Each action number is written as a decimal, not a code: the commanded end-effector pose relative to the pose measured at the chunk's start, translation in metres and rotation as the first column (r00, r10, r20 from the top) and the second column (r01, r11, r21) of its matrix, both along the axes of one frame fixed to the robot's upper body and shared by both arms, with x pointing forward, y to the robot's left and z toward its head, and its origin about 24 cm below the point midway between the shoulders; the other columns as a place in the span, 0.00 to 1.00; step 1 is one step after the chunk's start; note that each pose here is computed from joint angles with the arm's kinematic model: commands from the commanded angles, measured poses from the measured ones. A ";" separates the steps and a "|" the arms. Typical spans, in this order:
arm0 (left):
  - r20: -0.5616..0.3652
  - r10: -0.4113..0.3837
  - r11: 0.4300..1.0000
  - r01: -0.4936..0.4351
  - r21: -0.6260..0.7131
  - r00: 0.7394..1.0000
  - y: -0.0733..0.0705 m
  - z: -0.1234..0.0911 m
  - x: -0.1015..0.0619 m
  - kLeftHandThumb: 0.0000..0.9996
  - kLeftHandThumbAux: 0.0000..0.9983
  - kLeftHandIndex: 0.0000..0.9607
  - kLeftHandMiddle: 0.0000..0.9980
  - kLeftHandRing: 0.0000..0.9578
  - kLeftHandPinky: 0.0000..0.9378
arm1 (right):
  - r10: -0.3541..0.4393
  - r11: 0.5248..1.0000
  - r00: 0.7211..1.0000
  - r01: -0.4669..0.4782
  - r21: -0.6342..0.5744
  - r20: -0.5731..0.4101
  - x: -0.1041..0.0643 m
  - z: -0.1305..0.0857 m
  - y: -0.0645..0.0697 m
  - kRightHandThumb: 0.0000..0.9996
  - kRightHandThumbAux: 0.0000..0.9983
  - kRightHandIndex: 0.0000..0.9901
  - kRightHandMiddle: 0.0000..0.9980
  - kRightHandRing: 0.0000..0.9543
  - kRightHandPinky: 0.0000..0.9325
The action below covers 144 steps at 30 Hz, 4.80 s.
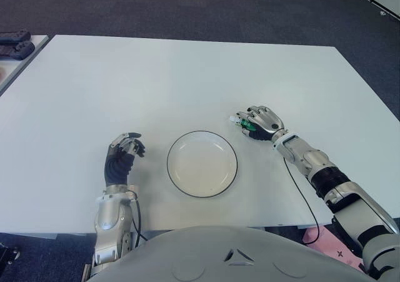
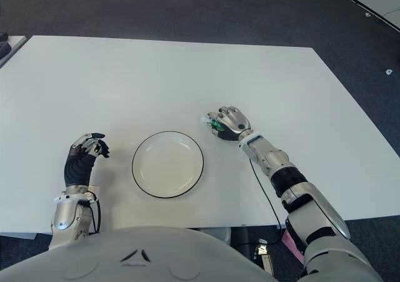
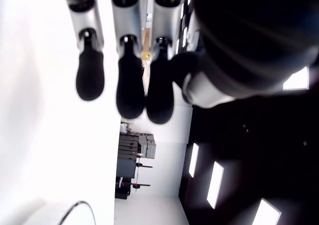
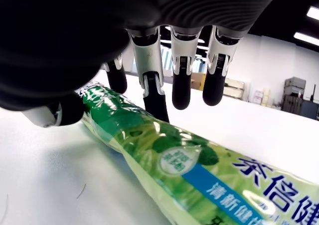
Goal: Put the toothpaste on the table into the plate.
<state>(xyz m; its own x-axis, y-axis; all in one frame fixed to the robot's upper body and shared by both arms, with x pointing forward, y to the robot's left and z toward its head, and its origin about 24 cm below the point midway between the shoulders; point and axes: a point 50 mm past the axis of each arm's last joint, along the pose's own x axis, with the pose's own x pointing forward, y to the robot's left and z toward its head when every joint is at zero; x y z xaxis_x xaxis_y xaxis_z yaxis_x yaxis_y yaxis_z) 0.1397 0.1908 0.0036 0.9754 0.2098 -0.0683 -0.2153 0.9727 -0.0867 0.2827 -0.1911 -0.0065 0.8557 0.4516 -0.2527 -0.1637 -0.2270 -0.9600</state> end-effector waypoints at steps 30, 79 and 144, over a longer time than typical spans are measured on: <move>0.005 -0.001 1.000 0.001 -0.003 1.000 -0.002 0.000 0.003 0.70 0.72 0.46 0.63 0.66 0.67 | -0.089 0.972 0.951 0.148 0.182 -0.296 -0.031 -0.023 -0.010 0.98 0.66 0.42 0.46 0.52 0.51; -0.006 -0.004 1.000 0.004 -0.008 1.000 -0.001 -0.001 0.005 0.70 0.72 0.46 0.64 0.66 0.67 | -0.017 0.913 0.989 0.076 0.401 -0.149 -0.002 0.058 -0.017 0.85 0.68 0.45 0.38 0.42 0.43; 0.004 0.004 1.000 -0.004 -0.001 1.000 -0.003 0.003 -0.004 0.71 0.72 0.46 0.63 0.66 0.67 | 0.182 0.824 0.934 -0.315 -0.471 -0.307 0.015 0.006 -0.034 0.56 0.15 0.00 0.00 0.00 0.00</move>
